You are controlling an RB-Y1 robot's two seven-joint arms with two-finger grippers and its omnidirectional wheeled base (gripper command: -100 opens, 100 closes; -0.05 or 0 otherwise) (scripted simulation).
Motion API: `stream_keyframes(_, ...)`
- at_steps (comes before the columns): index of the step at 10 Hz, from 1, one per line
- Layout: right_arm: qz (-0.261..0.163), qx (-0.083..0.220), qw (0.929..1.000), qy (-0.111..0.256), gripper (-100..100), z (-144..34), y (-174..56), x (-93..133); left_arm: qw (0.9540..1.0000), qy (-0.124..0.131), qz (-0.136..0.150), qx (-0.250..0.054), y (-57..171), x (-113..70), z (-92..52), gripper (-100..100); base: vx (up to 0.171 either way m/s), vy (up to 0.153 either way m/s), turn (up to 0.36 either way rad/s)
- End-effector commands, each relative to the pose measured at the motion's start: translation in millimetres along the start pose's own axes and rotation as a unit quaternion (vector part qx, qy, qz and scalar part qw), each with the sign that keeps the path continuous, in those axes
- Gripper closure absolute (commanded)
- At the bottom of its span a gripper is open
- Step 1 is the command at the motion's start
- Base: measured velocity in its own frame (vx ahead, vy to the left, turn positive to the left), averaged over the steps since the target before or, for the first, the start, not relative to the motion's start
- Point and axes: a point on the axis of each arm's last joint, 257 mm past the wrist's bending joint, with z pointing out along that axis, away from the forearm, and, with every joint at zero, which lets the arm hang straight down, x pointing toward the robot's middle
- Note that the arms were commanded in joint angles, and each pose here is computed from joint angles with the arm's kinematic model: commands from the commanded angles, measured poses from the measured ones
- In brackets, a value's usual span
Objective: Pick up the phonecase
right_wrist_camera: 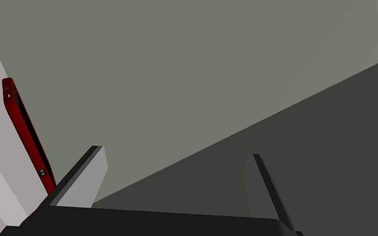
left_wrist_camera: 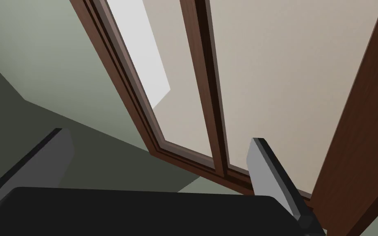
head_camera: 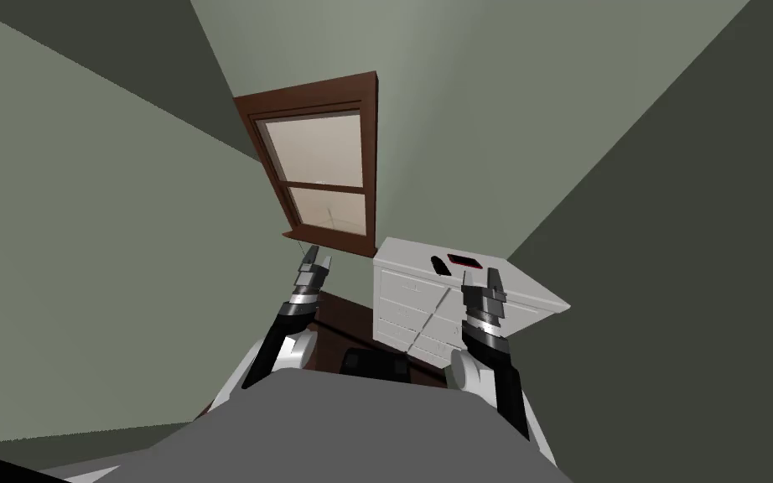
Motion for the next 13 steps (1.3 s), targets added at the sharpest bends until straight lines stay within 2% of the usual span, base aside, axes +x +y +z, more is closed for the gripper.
stream_keyframes(1, -0.011, -0.016, 0.9996, 0.020, -100, 3.8, 12, 4, 1.0000, 0.000, 0.000, 0.000, 0, 0.0, 0.0, 0, -0.029, 0.019, 0.024)
stream_keyframes(4, -0.041, -0.036, 0.9967, 0.059, -100, 3.2, 31, 7, 1.0000, 0.000, 0.000, 0.000, 0, 0.1, 0.1, 0, -0.114, 0.044, 0.042)
stream_keyframes(7, -0.080, -0.044, 0.9917, 0.091, -100, -6.3, 42, 2, 1.0000, 0.000, 0.000, 0.000, 0, 0.1, 0.1, 0, -0.176, 0.072, 0.080)
stream_keyframes(10, -0.128, -0.034, 0.9840, 0.120, -100, -23.1, 45, -10, 1.0000, 0.000, 0.000, 0.000, 0, 0.1, 0.1, 0, -0.191, 0.124, 0.098)
stream_keyframes(11, -0.145, -0.027, 0.9804, 0.131, -100, -30.5, 44, -15, 1.0000, 0.000, 0.000, 0.000, 0, 0.1, 0.1, 0, -0.177, 0.156, 0.124)
stream_keyframes(12, -0.147, -0.020, 0.9803, 0.131, -100, -33.7, 42, -17, 1.0000, 0.000, 0.000, 0.000, 0, 0.1, 0.1, 0, -0.121, 0.077, 0.037)
stream_keyframes(13, -0.165, -0.010, 0.9759, 0.143, -100, -42.1, 39, -24, 1.0000, 0.000, 0.000, 0.000, 0, 0.1, 0.1, 0, -0.106, 0.062, 0.107)
